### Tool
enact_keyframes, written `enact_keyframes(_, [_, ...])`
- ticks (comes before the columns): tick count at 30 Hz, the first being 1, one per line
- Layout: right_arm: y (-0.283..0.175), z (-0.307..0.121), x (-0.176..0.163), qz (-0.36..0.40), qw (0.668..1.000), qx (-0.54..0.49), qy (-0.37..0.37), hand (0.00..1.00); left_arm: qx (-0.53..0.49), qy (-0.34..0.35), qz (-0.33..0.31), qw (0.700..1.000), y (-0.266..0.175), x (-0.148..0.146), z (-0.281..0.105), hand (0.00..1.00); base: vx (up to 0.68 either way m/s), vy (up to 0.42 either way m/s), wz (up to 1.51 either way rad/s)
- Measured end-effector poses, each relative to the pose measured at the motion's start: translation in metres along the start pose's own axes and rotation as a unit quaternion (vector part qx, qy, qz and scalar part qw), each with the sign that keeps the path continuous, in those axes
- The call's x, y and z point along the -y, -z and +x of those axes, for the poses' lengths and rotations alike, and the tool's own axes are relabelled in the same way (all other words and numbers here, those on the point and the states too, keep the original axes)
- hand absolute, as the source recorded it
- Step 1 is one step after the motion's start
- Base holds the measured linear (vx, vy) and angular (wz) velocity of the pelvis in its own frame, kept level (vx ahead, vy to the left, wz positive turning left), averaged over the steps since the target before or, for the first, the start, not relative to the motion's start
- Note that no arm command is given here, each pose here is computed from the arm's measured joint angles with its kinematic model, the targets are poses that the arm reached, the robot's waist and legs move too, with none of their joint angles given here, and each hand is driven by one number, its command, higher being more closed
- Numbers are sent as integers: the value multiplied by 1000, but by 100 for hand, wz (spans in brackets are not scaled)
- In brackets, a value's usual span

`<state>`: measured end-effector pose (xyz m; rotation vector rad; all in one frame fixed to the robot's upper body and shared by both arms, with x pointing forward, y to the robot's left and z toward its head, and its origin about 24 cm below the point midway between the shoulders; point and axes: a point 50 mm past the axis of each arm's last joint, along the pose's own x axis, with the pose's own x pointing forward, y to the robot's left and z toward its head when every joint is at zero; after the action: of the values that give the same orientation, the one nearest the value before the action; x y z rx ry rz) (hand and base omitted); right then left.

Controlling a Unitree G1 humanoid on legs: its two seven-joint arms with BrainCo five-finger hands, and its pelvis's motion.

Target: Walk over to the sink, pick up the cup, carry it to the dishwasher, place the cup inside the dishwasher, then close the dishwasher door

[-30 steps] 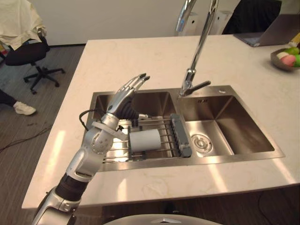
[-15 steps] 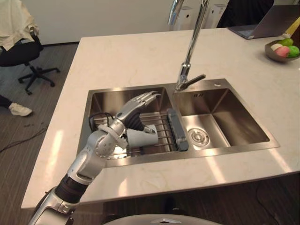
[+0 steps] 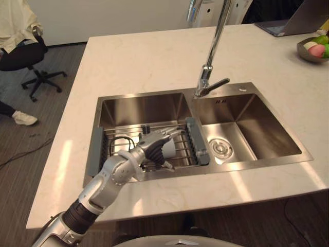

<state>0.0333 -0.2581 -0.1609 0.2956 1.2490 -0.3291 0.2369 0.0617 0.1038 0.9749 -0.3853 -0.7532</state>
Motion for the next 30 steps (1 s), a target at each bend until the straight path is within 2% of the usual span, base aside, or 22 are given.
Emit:
enact_keyframes(8, [-5, 0, 3, 3, 1000, 1, 4, 0, -26, 13, 6, 1000, 5, 12, 3, 0, -45, 30, -5])
enact_keyframes(16, [-6, 0, 3, 3, 1000, 2, 6, 0, -39, -23, -3, 999, 6, 14, 5, 0, -42, 36, -4])
enact_keyframes(20, [-8, 0, 2, 0, 1000, 16, 18, 0, -50, -19, -8, 999, 9, 20, 7, 0, -39, 30, -5])
enact_keyframes(30, [-11, 1, -7, -60, 995, 62, 53, 0, -66, -56, -24, 996, 12, 22, 11, 0, -44, 24, -7])
